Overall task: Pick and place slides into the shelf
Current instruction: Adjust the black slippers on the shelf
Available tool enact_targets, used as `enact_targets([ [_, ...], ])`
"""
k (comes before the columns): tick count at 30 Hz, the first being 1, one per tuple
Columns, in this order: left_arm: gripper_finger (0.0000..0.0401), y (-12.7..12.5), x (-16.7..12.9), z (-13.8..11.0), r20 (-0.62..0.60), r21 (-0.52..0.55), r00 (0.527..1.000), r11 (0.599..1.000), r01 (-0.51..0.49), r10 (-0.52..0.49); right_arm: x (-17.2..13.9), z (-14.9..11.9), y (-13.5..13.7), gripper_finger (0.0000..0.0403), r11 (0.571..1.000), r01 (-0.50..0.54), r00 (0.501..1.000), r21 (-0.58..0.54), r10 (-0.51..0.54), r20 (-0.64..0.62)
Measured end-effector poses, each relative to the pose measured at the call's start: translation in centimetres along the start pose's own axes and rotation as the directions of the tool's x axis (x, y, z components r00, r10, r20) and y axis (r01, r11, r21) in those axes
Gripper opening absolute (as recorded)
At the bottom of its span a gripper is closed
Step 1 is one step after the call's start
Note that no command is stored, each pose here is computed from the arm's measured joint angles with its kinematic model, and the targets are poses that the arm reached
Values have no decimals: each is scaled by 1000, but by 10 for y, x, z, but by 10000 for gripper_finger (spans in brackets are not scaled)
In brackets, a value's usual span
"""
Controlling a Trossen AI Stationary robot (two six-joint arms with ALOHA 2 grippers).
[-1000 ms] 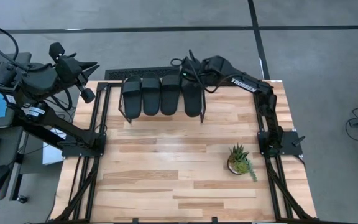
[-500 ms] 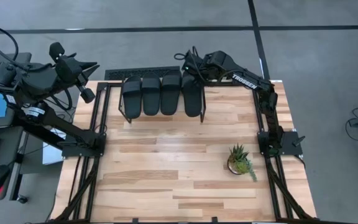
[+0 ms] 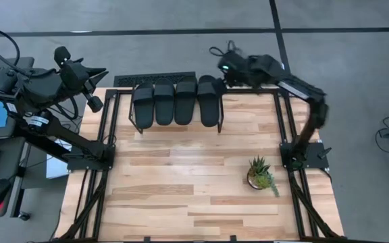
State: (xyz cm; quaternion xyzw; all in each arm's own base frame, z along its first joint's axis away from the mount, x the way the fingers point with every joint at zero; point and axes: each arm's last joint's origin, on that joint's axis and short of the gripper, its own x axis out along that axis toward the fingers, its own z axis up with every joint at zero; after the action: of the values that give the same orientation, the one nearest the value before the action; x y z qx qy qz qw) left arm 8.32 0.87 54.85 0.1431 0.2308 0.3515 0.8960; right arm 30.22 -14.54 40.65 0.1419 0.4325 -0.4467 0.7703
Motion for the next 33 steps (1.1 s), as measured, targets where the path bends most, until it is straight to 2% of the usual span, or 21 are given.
enact_targets([
  [3,29,0,0,0,0,0,1000,1000,0,0,-19,-15,-6,0,985,-163,974,59,151,168],
  [5,29,0,0,0,0,0,1000,1000,0,0,-17,-31,-7,0,965,-251,945,69,229,234],
  [10,29,0,0,0,0,-1,1000,1000,0,0,23,-68,-8,0,937,-307,941,166,273,199],
  [13,29,0,0,0,0,-1,1000,1000,0,0,41,-75,-5,0,916,-353,926,194,311,215],
  [15,29,0,0,0,0,-7,1000,1000,0,0,43,-73,-3,0,903,-383,911,194,334,242],
  [18,29,0,0,0,0,-16,1000,1000,0,0,48,-70,-1,0,904,-381,912,194,332,242],
  [25,29,0,0,0,0,-27,1000,1000,3,-3,68,-77,-2,0,931,-306,950,197,285,126],
  [33,29,0,0,0,0,-32,1000,999,4,-4,77,-77,6,0,935,-305,951,182,289,107],
])
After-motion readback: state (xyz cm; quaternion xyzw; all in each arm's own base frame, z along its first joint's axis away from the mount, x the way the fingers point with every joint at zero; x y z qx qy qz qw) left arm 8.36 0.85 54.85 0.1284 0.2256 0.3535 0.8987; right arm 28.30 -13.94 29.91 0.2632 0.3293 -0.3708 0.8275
